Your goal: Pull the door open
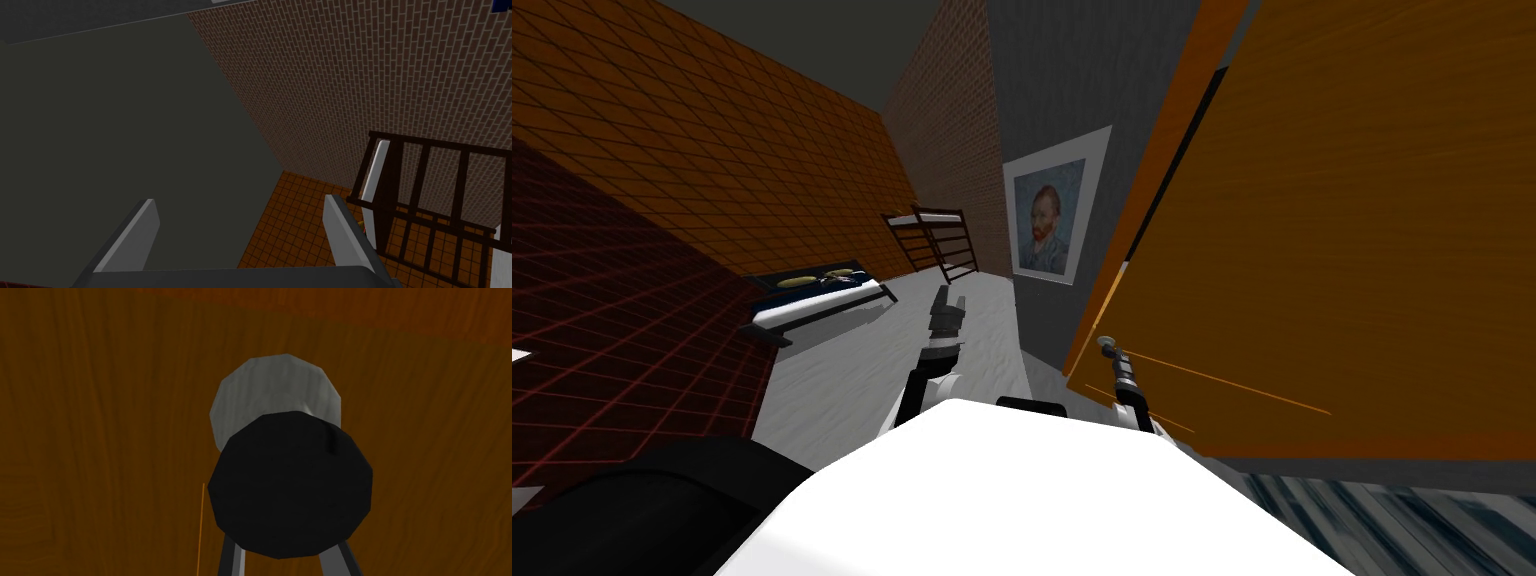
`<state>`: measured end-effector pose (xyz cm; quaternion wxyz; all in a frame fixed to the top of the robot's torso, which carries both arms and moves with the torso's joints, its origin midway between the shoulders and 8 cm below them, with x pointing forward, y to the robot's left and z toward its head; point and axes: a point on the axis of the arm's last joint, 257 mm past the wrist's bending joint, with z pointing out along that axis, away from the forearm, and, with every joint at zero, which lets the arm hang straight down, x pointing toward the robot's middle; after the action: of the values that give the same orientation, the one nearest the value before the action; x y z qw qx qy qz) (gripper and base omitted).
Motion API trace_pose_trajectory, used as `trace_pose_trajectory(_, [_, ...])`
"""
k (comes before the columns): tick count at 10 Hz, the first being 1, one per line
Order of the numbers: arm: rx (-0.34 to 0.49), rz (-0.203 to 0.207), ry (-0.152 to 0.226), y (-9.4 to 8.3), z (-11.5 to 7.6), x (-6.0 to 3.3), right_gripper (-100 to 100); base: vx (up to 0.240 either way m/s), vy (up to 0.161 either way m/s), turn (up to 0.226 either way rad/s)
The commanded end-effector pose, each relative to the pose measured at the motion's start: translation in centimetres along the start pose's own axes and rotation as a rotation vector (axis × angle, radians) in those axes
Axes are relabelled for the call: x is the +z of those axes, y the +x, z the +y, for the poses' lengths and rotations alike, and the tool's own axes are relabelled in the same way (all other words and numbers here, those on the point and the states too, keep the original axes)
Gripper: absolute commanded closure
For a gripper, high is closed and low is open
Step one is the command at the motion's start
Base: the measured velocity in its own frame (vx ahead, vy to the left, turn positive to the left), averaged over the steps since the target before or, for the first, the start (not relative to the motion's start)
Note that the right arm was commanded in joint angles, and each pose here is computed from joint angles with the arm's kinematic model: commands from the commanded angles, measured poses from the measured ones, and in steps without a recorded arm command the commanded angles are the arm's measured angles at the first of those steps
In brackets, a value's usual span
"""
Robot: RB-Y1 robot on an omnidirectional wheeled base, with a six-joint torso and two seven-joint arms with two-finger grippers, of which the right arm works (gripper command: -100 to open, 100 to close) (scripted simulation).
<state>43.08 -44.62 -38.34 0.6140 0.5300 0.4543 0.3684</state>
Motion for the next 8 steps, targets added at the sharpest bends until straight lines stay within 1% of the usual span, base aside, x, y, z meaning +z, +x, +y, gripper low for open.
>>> trace_pose_trajectory(1, [0.071, 0.018, -0.005, 1.7, 0.11, -0.02, 100, -0.035, -0.013, 0.039])
trace_pose_trajectory(2, [0.103, 0.014, -0.004, 1.65, 0.1, 0.02, 100, -0.051, -0.021, 0.099])
trace_pose_trajectory(3, [0.122, 0.014, -0.004, 1.65, 0.1, 0.02, 100, -0.04, -0.015, 0.025])
trace_pose_trajectory(4, [0.162, 0.011, -0.003, 1.6, 0.09, 0.05, 100, -0.036, -0.019, 0.044])
trace_pose_trajectory(5, [0.171, 0.011, -0.003, 1.6, 0.09, 0.05, 100, -0.034, -0.01, 0.026])
trace_pose_trajectory(6, [0.214, 0.007, -0.002, 1.56, 0.08, 0.08, 100, -0.039, -0.008, 0.03])
trace_pose_trajectory(7, [0.219, 0.007, -0.002, 1.56, 0.08, 0.08, 100, -0.034, -0.008, 0.033])
trace_pose_trajectory(8, [0.267, 0.004, -0.002, 1.51, 0.07, 0.12, 100, -0.044, -0.001, 0.05])
